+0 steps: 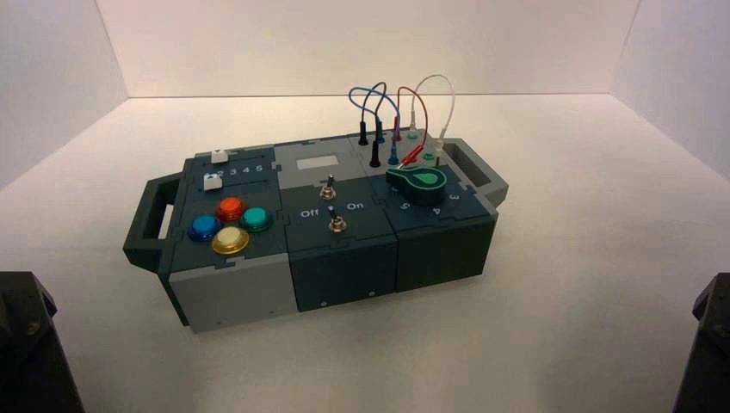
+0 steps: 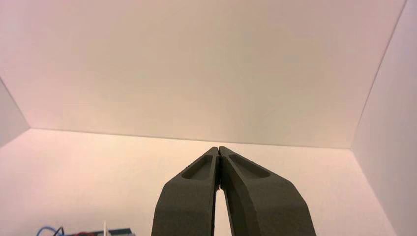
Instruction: Move the bottom slider to position 1.
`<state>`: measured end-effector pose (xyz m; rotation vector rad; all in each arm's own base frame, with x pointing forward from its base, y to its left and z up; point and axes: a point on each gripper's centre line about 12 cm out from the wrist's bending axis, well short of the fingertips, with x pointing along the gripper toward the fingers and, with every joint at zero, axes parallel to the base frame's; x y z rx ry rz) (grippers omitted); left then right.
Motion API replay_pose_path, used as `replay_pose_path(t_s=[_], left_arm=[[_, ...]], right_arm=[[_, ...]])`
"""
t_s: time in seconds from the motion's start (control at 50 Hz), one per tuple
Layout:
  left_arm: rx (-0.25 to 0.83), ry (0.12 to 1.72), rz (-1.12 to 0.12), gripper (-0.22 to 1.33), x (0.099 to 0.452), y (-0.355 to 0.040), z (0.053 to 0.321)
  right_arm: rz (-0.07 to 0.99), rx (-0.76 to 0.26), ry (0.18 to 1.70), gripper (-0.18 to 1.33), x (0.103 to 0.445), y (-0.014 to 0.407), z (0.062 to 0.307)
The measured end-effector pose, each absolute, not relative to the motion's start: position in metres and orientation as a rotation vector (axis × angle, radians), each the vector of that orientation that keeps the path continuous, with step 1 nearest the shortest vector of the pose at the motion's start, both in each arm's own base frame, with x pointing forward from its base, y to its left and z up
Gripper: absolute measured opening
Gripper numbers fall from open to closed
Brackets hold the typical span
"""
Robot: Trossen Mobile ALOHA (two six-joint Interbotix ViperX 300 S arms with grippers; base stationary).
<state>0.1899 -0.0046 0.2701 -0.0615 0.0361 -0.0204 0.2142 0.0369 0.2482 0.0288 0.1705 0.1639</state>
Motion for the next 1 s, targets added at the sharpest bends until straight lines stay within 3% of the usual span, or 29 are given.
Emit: replay_pose_path(t_s=[0.44, 0.66, 1.0], left_arm=[[-0.062, 0.048, -0.023, -0.17, 0.190, -0.005, 0.272], [-0.062, 0.141, -0.073, -0.17, 0.199, -0.016, 0.274], [-0.070, 0.581, -0.103, -0.17, 0.218, -0.028, 0.253]], right_arm=[[0.227, 0.016, 0.212, -0.16, 0.211, 0.050, 0.246], [0.299, 0.002, 0.264, -0.16, 0.216, 0.069, 0.252], [0.364, -0.017, 0.481, -0.16, 0.234, 0.095, 0.235]])
